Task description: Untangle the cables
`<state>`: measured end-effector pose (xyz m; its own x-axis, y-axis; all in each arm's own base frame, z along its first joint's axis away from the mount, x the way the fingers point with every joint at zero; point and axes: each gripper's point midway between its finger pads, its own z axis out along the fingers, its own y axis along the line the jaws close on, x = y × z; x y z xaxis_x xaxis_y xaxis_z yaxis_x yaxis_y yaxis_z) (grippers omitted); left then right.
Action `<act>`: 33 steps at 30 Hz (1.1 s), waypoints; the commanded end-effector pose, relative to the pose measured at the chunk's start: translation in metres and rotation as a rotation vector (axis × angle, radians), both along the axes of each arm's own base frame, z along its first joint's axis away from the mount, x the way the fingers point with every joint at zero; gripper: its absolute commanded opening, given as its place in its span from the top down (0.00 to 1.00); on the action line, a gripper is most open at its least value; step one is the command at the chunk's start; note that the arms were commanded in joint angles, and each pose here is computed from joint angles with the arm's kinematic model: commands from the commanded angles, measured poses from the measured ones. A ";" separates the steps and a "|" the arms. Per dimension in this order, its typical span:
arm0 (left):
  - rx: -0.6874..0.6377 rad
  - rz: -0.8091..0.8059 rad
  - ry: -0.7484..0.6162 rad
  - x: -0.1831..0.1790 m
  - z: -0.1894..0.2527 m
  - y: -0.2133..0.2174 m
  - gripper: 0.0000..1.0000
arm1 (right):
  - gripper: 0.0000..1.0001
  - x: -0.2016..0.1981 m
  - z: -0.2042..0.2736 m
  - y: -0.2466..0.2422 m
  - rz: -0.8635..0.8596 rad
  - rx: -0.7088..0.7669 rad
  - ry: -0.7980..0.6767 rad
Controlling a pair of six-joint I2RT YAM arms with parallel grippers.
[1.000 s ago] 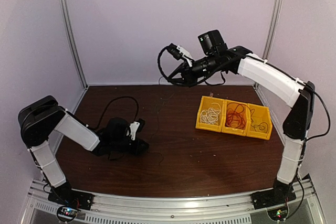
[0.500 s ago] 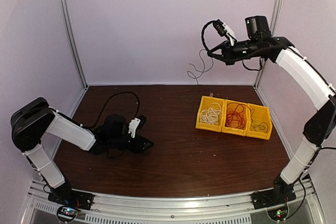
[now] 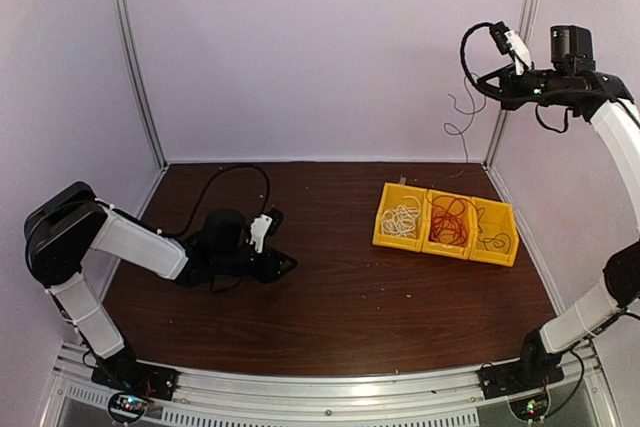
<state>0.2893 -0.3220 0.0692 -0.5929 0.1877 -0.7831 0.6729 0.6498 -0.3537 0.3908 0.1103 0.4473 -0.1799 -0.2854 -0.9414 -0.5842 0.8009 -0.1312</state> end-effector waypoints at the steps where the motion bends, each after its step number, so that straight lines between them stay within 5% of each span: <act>1: 0.018 0.009 -0.003 0.007 -0.008 -0.005 0.58 | 1.00 -0.004 -0.004 -0.037 -0.116 -0.015 0.022; 21: 0.042 0.017 0.011 0.011 -0.015 -0.006 0.58 | 1.00 -0.016 -0.046 -0.125 -0.347 -0.070 0.086; 33: 0.047 0.026 0.020 0.009 -0.018 -0.003 0.58 | 1.00 -0.019 -0.020 -0.139 -0.396 -0.079 0.033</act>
<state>0.2981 -0.3241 0.0527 -0.6180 0.2124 -0.7569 0.6498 0.6799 -0.3398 0.3764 -0.0246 0.4013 -0.3688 -0.2425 -0.8973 -0.2684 0.9520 -0.1470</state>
